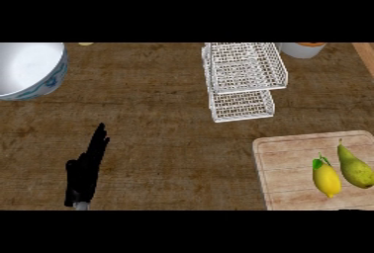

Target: Pick the lemon from the cutting board and place it in the tiered basket

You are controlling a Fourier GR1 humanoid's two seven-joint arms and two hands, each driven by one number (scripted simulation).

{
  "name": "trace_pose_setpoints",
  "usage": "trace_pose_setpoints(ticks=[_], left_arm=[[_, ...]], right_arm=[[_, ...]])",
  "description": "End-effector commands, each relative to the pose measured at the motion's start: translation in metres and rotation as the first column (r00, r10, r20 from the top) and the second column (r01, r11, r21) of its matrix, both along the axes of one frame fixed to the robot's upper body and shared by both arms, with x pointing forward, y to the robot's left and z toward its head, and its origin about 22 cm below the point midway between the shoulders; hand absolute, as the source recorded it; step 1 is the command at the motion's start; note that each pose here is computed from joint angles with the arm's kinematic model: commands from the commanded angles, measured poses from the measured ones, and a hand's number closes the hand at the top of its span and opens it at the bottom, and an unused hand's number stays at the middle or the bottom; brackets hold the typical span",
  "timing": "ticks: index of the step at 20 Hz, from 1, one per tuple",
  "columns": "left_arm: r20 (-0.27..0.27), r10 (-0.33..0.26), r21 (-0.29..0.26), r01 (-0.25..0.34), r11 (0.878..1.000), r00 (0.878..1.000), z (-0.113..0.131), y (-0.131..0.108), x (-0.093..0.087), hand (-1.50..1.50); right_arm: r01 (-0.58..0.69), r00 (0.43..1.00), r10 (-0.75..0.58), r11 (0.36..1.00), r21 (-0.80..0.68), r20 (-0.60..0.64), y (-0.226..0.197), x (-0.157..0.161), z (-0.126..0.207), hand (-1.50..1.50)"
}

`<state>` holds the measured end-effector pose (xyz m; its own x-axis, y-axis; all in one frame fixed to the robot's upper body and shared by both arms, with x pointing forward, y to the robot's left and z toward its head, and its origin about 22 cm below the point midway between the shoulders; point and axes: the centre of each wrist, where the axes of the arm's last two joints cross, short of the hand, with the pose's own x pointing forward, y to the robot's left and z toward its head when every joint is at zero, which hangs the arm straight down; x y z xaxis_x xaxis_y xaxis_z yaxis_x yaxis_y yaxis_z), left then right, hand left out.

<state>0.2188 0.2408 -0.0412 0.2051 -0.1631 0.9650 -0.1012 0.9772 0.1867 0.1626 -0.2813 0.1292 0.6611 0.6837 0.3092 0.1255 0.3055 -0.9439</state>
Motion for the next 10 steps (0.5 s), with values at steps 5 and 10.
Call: trace_pose_setpoints(ticks=[5, 10], left_arm=[[-0.051, 0.029, 0.011, -0.028, 1.0, 0.998, -0.012, 0.003, -0.007, 0.0], [-0.075, 0.031, -0.001, -0.031, 1.0, 0.997, -0.012, -0.013, 0.0, 0.0]], right_arm=[[0.135, 0.974, -0.136, 0.991, -0.015, -0.179, 0.029, 0.02, -0.016, -1.5], [0.092, 0.98, -0.088, 0.996, 0.013, -0.18, 0.048, 0.047, -0.029, -1.5]])
